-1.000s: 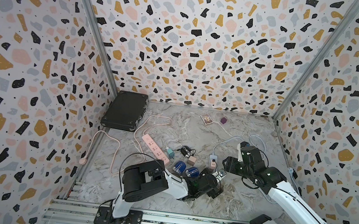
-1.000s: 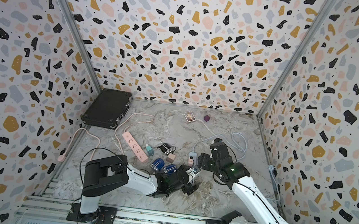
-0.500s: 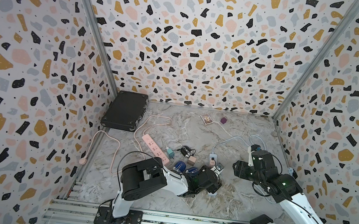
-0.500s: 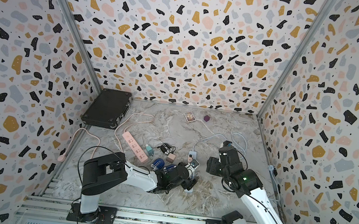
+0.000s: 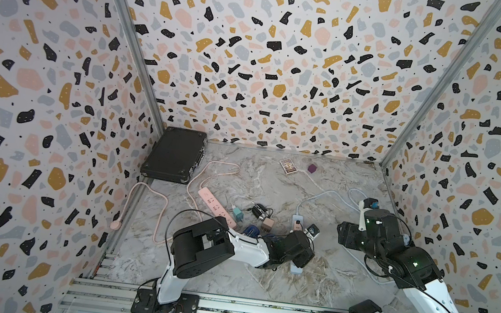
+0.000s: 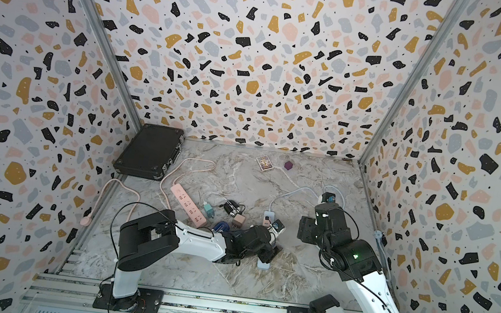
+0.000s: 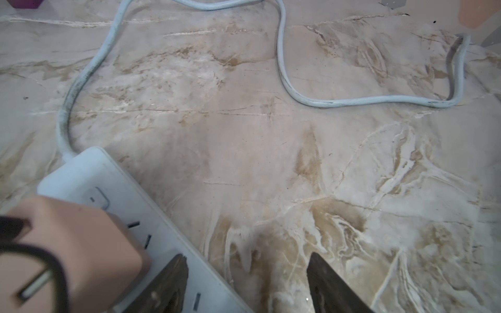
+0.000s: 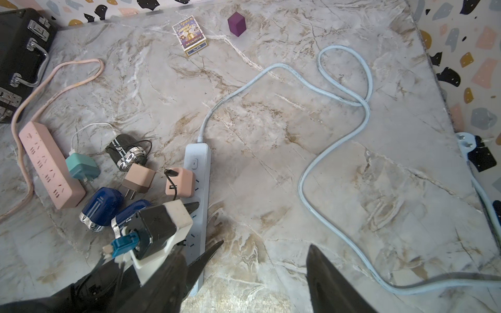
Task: Unplug the electric shaver
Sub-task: Move the socket to the center of the board.
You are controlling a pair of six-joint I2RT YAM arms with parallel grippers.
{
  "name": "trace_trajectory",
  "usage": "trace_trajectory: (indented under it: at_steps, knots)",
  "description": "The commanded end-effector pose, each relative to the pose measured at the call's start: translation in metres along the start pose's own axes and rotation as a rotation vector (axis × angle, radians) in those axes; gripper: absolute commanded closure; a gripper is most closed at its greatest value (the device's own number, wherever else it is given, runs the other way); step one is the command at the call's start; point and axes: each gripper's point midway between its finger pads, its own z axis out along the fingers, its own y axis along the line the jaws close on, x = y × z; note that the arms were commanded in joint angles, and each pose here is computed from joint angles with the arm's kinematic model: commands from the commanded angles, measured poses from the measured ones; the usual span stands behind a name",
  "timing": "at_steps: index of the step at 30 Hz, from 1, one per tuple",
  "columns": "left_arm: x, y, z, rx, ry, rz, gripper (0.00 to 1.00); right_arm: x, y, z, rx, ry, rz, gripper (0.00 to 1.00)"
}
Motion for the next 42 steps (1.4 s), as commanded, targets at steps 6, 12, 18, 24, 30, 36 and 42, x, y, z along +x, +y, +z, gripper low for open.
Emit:
trace_trajectory:
  at_steps: [6, 12, 18, 24, 30, 36, 42]
  knots:
    - [0.051, 0.042, -0.033, -0.078, 0.280, -0.205, 0.23, -0.007, -0.012, -0.022, 0.042, -0.034, -0.022, 0.28]
    - [0.031, 0.043, -0.050, -0.132, 0.370, -0.211, 0.14, -0.004, -0.009, -0.017, 0.035, -0.009, -0.026, 0.28]
    - [0.014, 0.028, -0.043, -0.063, 0.356, -0.262, 0.09, -0.003, -0.010, -0.019, 0.027, -0.018, -0.024, 0.28]
    - [0.013, 0.022, -0.039, -0.040, 0.376, -0.291, 0.07, 0.000, -0.012, -0.021, 0.027, -0.019, -0.028, 0.28]
    - [0.033, 0.026, -0.030, -0.063, 0.415, -0.311, 0.05, 0.001, -0.011, -0.021, 0.019, -0.019, -0.023, 0.28]
    - [0.036, 0.021, -0.016, -0.039, 0.436, -0.304, 0.07, 0.004, -0.011, -0.020, 0.017, -0.013, -0.023, 0.28]
    - [0.030, 0.019, -0.021, -0.021, 0.432, -0.264, 0.24, 0.006, -0.011, -0.017, 0.021, -0.004, -0.029, 0.28]
